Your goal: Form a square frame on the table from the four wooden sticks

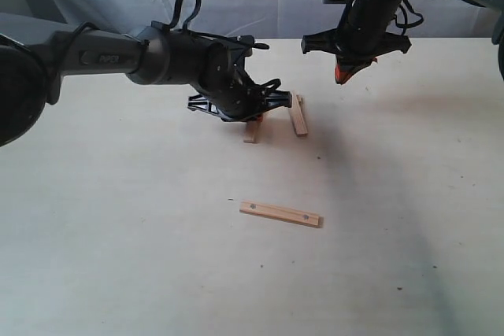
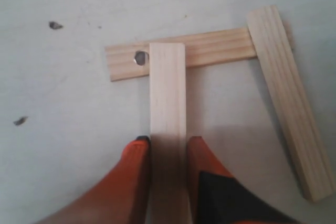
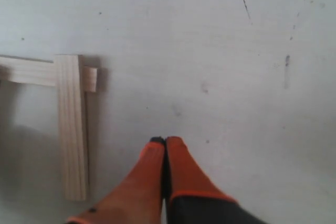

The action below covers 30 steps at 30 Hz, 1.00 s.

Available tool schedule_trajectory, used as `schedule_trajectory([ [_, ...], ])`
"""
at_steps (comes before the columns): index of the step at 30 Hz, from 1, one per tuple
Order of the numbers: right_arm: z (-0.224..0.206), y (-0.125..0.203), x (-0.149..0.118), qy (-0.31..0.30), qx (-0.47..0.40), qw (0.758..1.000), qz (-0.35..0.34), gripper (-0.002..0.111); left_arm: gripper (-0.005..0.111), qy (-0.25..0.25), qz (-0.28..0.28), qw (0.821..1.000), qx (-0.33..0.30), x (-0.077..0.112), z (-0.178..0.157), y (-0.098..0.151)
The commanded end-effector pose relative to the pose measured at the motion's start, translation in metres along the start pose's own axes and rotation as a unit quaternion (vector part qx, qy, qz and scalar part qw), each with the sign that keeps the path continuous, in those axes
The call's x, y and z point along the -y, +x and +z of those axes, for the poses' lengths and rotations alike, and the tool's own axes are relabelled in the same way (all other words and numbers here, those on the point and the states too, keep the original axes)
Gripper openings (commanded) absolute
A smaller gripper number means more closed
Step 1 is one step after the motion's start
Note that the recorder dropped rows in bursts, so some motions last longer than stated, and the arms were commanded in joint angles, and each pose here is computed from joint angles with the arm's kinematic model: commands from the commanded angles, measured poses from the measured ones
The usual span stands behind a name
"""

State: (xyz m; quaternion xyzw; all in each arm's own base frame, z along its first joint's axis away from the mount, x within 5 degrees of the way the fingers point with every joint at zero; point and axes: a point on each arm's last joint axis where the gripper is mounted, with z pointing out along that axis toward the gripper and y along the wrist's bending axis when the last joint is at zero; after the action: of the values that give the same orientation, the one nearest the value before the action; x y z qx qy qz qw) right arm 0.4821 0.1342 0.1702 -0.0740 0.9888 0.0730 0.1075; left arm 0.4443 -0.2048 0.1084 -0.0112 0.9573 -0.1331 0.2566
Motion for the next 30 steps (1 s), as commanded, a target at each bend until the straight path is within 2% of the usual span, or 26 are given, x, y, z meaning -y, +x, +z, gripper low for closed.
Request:
schedule_trajectory([
  [1,-0.002,0.0,0.004,0.002,0.002,1.0,0.002,0.0,0.013,0.002,-0.002,1.0,0.003,0.002,-0.005,-0.002],
  [6,-0.002,0.0,0.004,0.002,0.002,1.0,0.002,0.0,0.038,0.004,-0.008,1.0,0.001,0.002,-0.006,-0.002],
  [8,-0.002,0.0,0.004,0.002,0.002,1.0,0.002,0.0,0.041,0.009,-0.011,1.0,0.008,0.005,-0.012,-0.006],
  [13,-0.012,0.005,0.002,-0.004,-0.026,1.0,0.014,0.0,0.041,-0.01,0.009,1.0,-0.002,0.004,-0.047,-0.019],
  [18,-0.034,0.007,-0.002,-0.01,-0.021,1.0,0.014,0.0,0.04,-0.045,0.006,0.999,-0.016,-0.019,-0.092,-0.034],
  [20,-0.032,0.005,-0.006,-0.028,-0.013,0.999,0.021,0.0,0.04,-0.037,-0.016,0.999,-0.021,-0.028,-0.093,-0.035],
  [23,-0.026,0.002,-0.018,-0.06,0.001,0.998,0.027,0.001,0.04,-0.019,-0.04,0.999,-0.01,-0.029,-0.089,-0.038],
  [25,-0.018,0.003,-0.027,-0.054,0.001,0.998,0.013,0.001,0.041,-0.008,-0.049,0.999,-0.002,-0.025,-0.086,-0.038],
  [28,0.0,0.007,-0.041,-0.033,-0.008,0.999,-0.016,0.001,0.049,0.01,-0.03,0.999,0.008,-0.016,-0.078,-0.035],
  [30,0.009,0.009,-0.05,-0.024,-0.004,0.999,-0.03,0.005,0.053,0.016,-0.024,1.0,0.008,-0.011,-0.07,-0.031],
])
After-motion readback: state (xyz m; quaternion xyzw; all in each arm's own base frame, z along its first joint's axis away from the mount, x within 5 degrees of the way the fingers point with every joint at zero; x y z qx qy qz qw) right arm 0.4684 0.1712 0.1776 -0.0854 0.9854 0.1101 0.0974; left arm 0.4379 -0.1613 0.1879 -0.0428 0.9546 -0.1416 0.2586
